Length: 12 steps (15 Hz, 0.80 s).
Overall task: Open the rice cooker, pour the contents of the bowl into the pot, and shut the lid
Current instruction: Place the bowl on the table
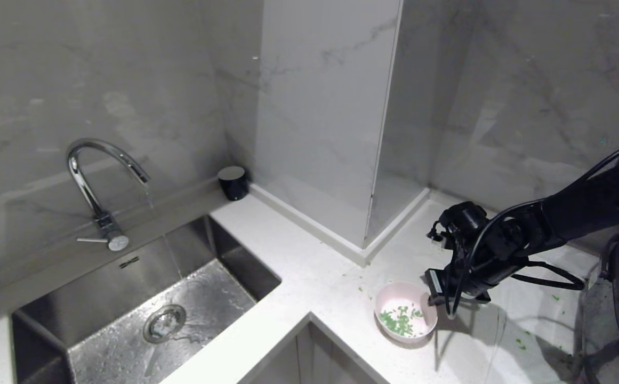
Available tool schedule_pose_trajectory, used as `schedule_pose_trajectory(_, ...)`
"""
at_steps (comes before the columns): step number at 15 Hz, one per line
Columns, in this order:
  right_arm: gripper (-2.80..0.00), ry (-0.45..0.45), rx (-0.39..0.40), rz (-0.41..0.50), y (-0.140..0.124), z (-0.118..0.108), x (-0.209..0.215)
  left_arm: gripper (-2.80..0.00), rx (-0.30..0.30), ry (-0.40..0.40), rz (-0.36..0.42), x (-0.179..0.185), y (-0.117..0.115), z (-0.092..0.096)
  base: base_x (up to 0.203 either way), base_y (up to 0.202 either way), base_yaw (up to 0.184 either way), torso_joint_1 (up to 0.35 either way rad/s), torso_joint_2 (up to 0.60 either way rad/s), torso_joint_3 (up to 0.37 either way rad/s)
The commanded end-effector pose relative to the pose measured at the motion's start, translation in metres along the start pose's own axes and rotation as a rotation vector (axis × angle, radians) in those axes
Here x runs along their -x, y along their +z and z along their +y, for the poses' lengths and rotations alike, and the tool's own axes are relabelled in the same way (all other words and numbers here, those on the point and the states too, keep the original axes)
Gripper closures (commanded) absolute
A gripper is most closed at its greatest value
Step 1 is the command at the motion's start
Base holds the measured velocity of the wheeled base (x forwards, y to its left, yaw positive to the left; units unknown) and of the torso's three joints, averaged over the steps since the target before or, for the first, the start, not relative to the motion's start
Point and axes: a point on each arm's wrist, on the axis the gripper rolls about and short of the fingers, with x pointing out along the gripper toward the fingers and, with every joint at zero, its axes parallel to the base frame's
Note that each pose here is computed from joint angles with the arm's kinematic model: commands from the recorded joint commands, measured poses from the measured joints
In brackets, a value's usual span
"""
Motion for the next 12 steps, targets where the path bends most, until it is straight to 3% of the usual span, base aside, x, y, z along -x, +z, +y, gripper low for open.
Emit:
schedule_pose_trajectory(1, 0.0, 0.009, 0.014, -0.002, 0.005, 0.009, -0.003, 0.0, 0.0, 0.002, 0.001, 0.0, 0.0, 0.0, 0.0, 0.0, 0.0, 0.0, 0.0, 0.0)
schedule_pose_trajectory(12, 0.0, 0.07, 0.01, -0.037, 0.033, 0.063, -0.028, 0.0, -0.001, -0.001, 0.001, 0.0, 0.0, 0.0, 0.0, 0.0, 0.0, 0.0, 0.0, 0.0)
